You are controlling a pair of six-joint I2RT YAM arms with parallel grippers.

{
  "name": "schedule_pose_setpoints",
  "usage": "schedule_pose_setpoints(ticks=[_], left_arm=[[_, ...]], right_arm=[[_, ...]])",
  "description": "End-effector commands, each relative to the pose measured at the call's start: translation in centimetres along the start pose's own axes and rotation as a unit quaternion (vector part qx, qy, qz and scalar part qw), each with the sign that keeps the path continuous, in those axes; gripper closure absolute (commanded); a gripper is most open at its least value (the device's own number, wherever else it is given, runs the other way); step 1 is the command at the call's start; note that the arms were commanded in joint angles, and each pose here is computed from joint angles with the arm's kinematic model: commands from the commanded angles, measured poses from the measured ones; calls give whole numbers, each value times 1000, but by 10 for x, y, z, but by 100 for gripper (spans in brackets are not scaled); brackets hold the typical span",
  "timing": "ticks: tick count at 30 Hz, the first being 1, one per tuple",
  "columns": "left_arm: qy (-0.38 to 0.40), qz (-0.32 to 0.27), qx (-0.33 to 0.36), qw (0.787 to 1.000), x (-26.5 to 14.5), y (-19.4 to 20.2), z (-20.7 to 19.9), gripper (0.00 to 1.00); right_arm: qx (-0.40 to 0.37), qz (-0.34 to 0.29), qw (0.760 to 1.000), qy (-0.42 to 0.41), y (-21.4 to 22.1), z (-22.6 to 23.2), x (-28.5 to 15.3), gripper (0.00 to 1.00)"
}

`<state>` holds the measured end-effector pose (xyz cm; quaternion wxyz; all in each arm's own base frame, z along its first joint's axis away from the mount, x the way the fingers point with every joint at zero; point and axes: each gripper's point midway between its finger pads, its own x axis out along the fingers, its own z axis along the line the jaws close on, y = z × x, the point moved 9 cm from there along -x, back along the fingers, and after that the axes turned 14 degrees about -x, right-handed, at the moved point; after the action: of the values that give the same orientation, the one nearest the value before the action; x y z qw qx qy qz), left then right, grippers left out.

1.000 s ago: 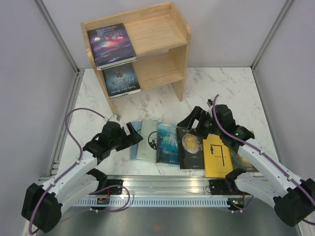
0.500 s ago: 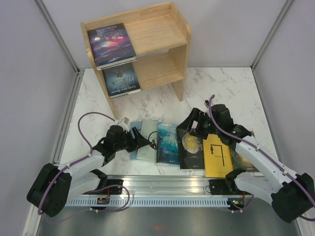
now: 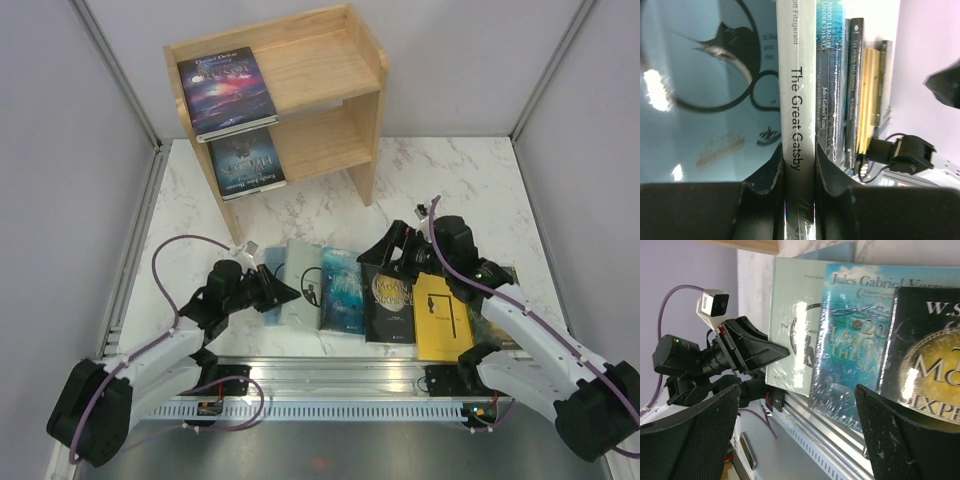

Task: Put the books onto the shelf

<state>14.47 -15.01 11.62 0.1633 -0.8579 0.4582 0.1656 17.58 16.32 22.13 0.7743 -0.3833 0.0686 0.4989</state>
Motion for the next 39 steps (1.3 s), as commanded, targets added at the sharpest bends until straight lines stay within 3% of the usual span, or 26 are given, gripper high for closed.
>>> schedule_pose_setpoints(ticks=[1, 5, 12, 18, 30, 39], left_arm=[[66, -51, 66, 994, -29, -18, -60, 98], [72, -88, 78, 991, -61, -25, -83, 98], [121, -130, 73, 981, -99, -32, -134, 98], [151, -166, 30, 974, -122, -34, -163, 98], [225, -158, -63, 959, -113, -29, -150, 98], [257, -160, -89, 949, -106, -29, -142, 98]], right_arm=[[-7, -51, 997, -55, -3, 23, -15, 2], [-9, -56, 996, -70, 15, 44, -15, 2], [-6, -14, 992, -128, 62, 72, 15, 2], [-10, -18, 991, -132, 59, 80, 35, 2], [27, -86, 965, -245, 39, 110, 36, 2], [50, -115, 952, -281, 38, 110, 22, 2]])
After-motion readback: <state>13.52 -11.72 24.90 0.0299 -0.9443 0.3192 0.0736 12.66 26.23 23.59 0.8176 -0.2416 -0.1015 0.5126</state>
